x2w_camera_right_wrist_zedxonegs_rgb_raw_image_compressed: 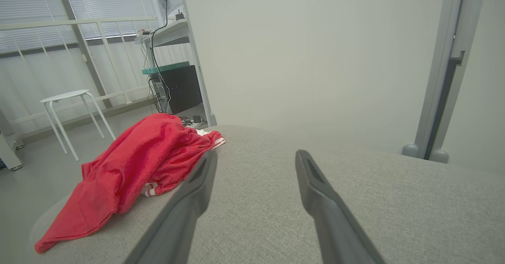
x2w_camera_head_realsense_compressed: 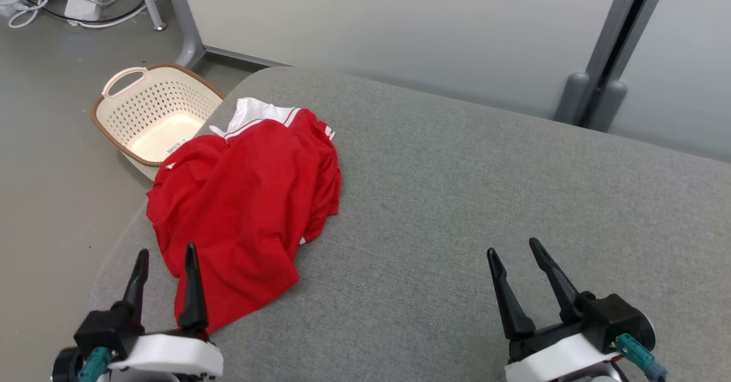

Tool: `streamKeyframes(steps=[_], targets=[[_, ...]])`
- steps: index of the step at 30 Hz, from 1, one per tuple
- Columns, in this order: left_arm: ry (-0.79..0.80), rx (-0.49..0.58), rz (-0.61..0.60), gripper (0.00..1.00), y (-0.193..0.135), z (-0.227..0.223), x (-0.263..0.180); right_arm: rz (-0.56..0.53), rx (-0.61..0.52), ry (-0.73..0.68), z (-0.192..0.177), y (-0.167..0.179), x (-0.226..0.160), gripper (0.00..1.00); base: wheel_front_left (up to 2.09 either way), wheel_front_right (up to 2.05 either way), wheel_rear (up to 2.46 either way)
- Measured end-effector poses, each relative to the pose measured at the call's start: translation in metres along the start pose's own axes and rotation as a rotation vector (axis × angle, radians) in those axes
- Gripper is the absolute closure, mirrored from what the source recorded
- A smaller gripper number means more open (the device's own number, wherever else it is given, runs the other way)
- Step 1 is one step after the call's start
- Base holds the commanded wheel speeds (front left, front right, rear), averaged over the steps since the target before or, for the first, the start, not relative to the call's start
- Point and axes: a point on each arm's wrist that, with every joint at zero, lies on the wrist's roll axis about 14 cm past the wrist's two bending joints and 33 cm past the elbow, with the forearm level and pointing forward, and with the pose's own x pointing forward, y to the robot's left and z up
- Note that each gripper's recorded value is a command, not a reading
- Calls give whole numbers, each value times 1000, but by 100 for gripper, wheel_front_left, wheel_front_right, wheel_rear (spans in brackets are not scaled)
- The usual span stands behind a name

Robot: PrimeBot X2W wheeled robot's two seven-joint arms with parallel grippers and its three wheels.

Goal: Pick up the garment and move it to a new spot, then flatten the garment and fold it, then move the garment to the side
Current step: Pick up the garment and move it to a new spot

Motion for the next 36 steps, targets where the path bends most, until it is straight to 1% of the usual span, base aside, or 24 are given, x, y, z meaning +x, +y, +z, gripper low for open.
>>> streamKeyframes(steps=[3, 7, 10, 12, 13, 17, 20, 23, 28, 32, 33, 34, 35, 36], targets=[[4, 25, -53, 0, -6, 0, 18, -42, -11, -3, 0, -17, 1, 0, 0, 0, 0], [23, 74, -156, 0, -18, -1, 49, -102, -35, 0, -3, -43, 2, 0, 0, 0, 0], [99, 114, -228, 0, -31, -7, 78, -146, -48, 8, -8, -62, 1, 0, 0, 0, 0], [158, 121, -258, 0, -39, -10, 100, -169, -53, 17, -12, -73, 0, 0, 0, 0, 0], [226, 128, -276, 0, -46, -14, 118, -185, -54, 25, -17, -80, 0, 0, 0, 0, 0], [372, 174, -296, 0, -53, -26, 149, -203, -52, 37, -24, -91, 0, 0, 0, 0, 0], [476, 182, -322, 0, -64, -41, 163, -228, -51, 49, -30, -101, -3, 0, 0, 0, 0], [569, 219, -348, 0, -72, -56, 172, -257, -45, 64, -37, -112, -9, 0, 0, 0, 0], [704, 276, -338, 0, -67, -84, 178, -298, -46, 85, -44, -125, -18, 0, 0, 0, 0], [760, 312, -325, 0, -63, -99, 181, -316, -46, 92, -46, -131, -22, 0, 0, 0, 0], [771, 313, -321, 16, -63, -103, 181, -318, -46, 92, -46, -132, -23, 0, 0, 0, 0], [788, 305, -318, 72, -63, -106, 180, -320, -46, 92, -46, -132, -23, 0, 0, 0, 0], [797, 290, -320, 100, -65, -109, 179, -322, -47, 92, -46, -133, -24, 0, 0, 0, 0], [802, 274, -323, 100, -67, -110, 177, -323, -47, 92, -46, -133, -24, 0, 0, 0, 0]])
